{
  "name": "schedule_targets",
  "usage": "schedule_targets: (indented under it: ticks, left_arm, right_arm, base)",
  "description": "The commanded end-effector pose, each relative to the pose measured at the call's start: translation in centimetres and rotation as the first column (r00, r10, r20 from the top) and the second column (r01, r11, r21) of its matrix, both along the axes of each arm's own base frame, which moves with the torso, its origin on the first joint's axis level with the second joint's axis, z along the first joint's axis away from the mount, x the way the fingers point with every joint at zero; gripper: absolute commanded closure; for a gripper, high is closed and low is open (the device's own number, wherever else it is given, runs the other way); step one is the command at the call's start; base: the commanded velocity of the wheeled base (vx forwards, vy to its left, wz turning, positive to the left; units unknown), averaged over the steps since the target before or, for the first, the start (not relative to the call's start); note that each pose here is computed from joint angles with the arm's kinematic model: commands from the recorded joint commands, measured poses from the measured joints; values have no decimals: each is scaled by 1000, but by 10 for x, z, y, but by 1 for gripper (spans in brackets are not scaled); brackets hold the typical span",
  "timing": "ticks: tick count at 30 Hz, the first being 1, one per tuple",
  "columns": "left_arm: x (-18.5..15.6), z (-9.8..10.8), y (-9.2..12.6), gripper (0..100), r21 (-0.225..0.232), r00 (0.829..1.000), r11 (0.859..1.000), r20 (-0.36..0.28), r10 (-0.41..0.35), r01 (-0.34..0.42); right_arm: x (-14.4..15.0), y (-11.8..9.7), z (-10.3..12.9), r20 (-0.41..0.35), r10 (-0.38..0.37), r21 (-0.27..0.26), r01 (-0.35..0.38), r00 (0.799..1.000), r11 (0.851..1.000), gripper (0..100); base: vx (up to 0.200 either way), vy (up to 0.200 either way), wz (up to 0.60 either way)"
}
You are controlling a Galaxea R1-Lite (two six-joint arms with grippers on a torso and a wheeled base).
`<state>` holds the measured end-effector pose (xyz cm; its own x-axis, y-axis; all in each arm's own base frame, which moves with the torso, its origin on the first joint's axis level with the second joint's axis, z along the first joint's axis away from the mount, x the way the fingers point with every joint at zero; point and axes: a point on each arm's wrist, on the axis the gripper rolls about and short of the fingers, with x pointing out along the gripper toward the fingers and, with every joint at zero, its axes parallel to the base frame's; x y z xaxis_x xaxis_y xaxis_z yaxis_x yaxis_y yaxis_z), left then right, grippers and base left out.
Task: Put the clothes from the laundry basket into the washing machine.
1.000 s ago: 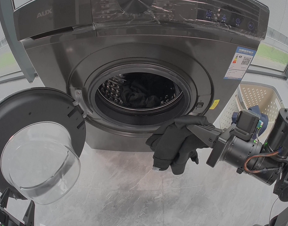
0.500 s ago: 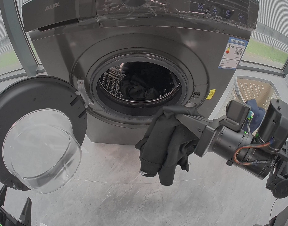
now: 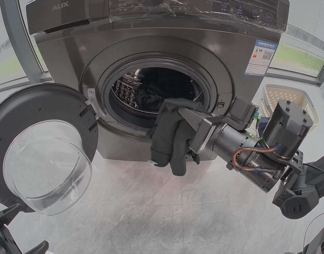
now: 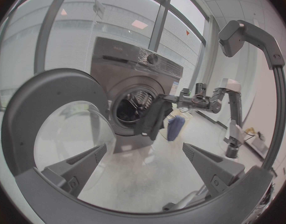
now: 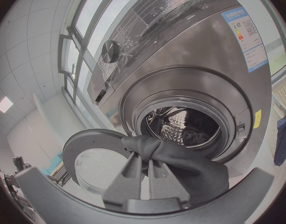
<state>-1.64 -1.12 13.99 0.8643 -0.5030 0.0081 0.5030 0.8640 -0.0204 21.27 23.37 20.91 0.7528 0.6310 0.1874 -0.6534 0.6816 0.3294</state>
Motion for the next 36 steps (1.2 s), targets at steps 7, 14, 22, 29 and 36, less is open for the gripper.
schedule_targets:
  ticks: [7, 14, 22, 29, 36]
  left_arm:
    - [83, 17, -11, 0, -29, 931, 967, -263, -253, 254]
    - [115, 12, -33, 0, -22, 874, 930, -334, -353, 367]
    - [157, -4, -68, 0, 3, 833, 905, -392, -391, 426]
    - [179, -11, -91, 0, 16, 821, 895, -406, -402, 446]
    - [207, -21, -107, 0, 14, 808, 894, -435, -398, 448]
  right_arm:
    - [6, 21, -5, 10, 8, 77, -9, 1000, 997, 100]
    - [6, 21, -6, 7, 7, 79, -8, 1000, 997, 100]
    - [5, 20, -4, 15, 7, 91, -9, 1000, 996, 100]
    - [5, 24, 2, 34, 17, 108, -20, 999, 994, 100]
    - [5, 29, 3, 39, 27, 112, -31, 999, 993, 100]
  base:
    - [0, 0, 0]
    - [0, 0, 0]
    - [0, 0, 0]
    - [0, 0, 0]
    - [0, 0, 0]
